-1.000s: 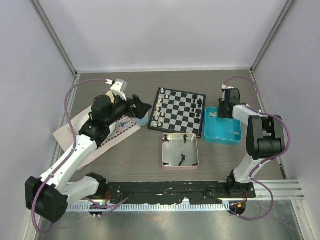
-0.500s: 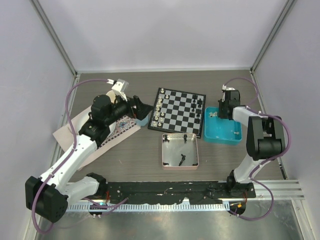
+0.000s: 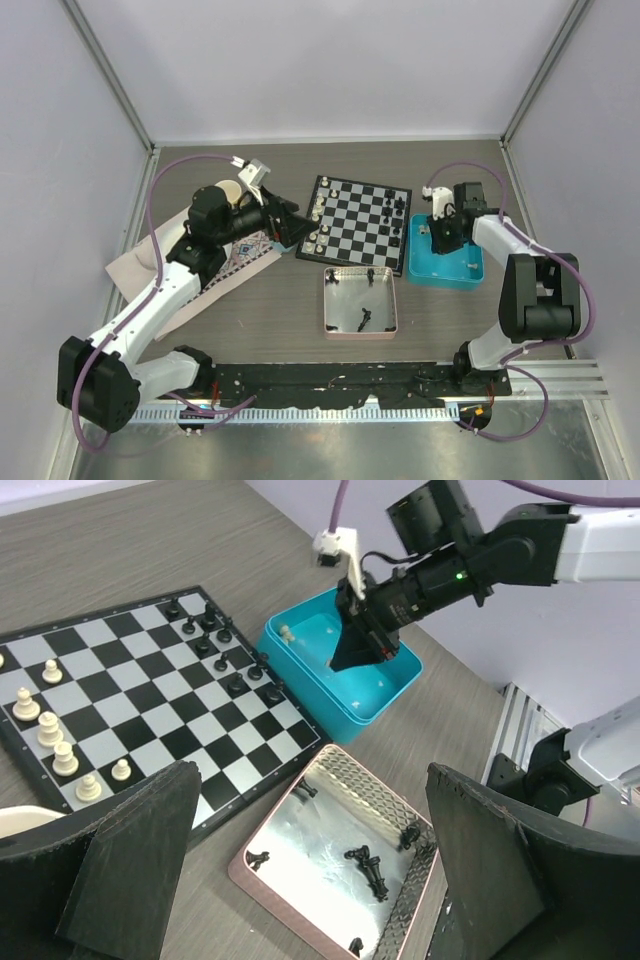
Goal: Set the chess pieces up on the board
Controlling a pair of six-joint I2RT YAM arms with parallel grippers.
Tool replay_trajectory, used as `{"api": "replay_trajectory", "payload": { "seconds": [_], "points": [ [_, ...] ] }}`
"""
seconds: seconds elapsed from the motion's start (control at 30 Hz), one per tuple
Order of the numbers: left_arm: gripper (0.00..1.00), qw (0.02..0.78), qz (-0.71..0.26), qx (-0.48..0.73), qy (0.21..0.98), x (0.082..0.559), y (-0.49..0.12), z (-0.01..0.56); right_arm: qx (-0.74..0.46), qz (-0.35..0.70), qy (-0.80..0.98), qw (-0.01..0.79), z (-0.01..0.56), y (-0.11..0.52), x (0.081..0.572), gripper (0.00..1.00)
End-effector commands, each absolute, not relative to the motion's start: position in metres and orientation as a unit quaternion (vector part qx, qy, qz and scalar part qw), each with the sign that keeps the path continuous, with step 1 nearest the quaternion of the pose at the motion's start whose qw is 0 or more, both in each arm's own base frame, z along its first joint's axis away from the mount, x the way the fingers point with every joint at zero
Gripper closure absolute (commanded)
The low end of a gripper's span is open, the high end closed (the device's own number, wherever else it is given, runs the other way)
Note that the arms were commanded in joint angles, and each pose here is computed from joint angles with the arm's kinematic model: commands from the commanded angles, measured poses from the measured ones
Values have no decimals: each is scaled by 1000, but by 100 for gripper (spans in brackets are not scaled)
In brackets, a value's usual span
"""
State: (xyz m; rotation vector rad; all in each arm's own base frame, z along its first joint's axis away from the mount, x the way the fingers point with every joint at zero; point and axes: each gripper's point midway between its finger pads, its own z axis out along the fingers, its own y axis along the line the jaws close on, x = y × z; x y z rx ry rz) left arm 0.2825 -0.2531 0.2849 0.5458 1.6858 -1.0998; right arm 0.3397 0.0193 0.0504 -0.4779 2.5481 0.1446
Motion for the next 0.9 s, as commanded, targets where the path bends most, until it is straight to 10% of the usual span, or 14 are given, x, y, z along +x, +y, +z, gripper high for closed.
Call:
{"api": "replay_trajectory", "payload": {
  "seconds": [0.0, 0.47, 0.87],
  "points": [
    [1, 518, -475, 251, 666, 275, -260, 302, -260, 90, 940, 203, 42, 26, 320, 94],
    [1, 517, -470, 252, 670, 276, -259, 298, -234, 47, 947, 216, 36, 10, 346, 66],
    [1, 515, -475, 259, 665, 276, -261, 302, -225, 59, 953, 191, 21, 6, 326, 69]
  ]
}}
